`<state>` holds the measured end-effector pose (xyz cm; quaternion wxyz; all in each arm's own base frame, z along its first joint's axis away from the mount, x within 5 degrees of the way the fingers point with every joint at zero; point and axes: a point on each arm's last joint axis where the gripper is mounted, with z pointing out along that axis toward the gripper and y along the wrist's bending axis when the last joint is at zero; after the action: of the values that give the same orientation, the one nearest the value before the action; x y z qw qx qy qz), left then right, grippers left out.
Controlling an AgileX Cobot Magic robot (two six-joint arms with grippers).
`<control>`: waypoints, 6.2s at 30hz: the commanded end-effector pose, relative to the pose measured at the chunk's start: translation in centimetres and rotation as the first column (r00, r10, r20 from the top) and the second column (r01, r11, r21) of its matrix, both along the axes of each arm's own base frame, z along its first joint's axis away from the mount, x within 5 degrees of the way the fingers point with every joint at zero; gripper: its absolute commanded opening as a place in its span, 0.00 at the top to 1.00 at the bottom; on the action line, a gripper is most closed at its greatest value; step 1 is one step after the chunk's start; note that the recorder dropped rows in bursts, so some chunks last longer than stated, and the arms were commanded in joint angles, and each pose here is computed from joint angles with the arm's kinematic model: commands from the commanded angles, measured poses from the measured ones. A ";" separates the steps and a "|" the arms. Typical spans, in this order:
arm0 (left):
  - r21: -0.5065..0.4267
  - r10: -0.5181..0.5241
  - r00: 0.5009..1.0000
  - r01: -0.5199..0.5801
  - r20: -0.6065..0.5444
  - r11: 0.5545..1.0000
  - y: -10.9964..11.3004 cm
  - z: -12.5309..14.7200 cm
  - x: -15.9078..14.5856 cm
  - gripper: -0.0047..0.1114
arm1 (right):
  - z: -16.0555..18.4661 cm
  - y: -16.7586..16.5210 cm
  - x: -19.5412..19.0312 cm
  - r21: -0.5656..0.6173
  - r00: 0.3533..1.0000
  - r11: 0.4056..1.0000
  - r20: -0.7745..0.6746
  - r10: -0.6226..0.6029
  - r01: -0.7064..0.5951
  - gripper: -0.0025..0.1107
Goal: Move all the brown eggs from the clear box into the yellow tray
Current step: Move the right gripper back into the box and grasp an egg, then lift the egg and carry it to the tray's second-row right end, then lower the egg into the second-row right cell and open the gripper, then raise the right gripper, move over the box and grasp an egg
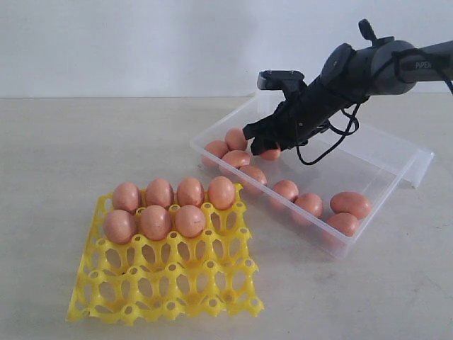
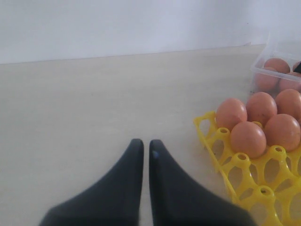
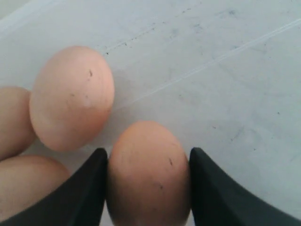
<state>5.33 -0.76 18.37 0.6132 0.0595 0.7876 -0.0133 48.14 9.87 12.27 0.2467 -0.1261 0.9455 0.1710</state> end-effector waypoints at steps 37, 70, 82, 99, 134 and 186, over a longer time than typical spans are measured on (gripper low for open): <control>0.003 -0.004 1.000 0.004 0.003 1.000 0.0 -0.1 0.0 0.92 | 5.2 9.6 -23.2 0.265 0.795 0.889 0.585 0.160 -0.374 0.98; 0.003 -0.004 1.000 0.004 0.003 1.000 0.0 -0.1 0.0 0.92 | 1.2 6.0 -17.4 0.217 0.858 0.939 0.496 0.130 -0.268 0.76; 0.003 -0.004 1.000 0.004 0.003 1.000 0.0 -0.1 0.0 0.92 | 0.7 5.9 -17.5 0.176 0.871 0.944 0.460 0.173 -0.281 0.75; 0.003 -0.004 1.000 0.004 0.003 1.000 0.0 -0.1 0.0 0.92 | 0.8 6.2 -17.8 0.164 0.852 0.929 0.475 0.219 -0.330 0.75; 0.003 -0.004 1.000 0.004 0.003 1.000 0.0 -0.1 0.0 0.92 | 1.6 4.1 -17.9 0.022 0.940 0.991 0.320 0.120 -0.133 0.98; 0.003 -0.004 1.000 0.004 0.003 1.000 0.0 -0.1 0.0 0.92 | 8.2 3.7 -3.6 -0.128 0.919 0.943 -0.294 0.261 -0.309 0.98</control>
<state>5.33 -0.76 18.37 0.6132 0.0595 0.7876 -0.0133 43.97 13.54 20.41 0.0782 -0.2440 0.9601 0.1120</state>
